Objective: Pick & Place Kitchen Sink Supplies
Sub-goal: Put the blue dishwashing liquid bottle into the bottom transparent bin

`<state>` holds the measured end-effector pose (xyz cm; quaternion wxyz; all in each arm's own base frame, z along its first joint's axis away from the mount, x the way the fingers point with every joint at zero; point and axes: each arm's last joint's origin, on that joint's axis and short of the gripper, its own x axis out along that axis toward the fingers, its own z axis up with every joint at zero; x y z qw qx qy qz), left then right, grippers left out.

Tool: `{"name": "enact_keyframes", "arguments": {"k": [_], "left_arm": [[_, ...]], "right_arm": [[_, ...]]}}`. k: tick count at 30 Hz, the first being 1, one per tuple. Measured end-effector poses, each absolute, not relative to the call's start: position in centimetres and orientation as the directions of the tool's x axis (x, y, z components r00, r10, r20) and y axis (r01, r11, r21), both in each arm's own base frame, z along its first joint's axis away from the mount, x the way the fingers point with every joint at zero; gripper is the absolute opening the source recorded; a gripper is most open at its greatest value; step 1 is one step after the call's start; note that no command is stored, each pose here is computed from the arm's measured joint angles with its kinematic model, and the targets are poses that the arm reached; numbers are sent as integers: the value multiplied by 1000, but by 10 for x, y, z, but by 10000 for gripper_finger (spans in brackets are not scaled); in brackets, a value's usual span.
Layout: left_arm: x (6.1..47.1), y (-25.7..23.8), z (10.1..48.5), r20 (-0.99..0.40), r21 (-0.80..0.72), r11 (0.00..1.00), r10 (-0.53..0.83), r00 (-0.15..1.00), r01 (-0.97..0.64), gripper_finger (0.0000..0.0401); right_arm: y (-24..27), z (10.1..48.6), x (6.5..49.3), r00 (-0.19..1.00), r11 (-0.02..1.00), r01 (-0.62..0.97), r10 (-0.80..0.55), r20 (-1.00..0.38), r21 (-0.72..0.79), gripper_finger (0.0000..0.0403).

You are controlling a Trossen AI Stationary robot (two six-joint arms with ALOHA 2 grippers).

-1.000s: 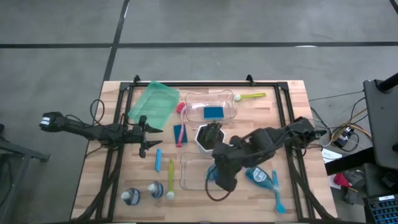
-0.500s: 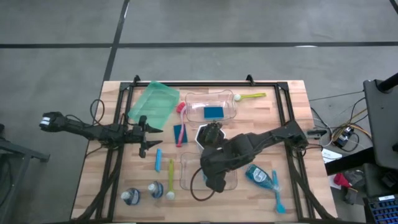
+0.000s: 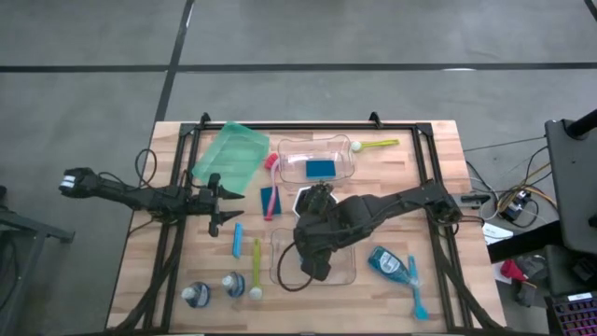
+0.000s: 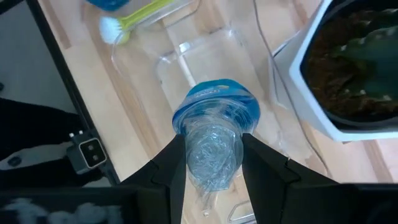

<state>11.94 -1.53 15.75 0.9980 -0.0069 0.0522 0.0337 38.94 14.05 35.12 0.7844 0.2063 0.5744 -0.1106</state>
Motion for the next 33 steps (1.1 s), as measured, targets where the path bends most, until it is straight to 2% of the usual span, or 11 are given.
{"name": "enact_keyframes", "arguments": {"k": [19, 33], "left_arm": [[119, -15, 157, -105, -10, 998, 66, 992, -68, 218], [119, -15, 157, -105, -10, 998, 66, 992, -68, 218]], "right_arm": [[144, 306, 417, 220, 916, 367, 86, -972, 164, 125], [142, 300, 421, 206, 921, 352, 97, -974, 166, 136]]}}
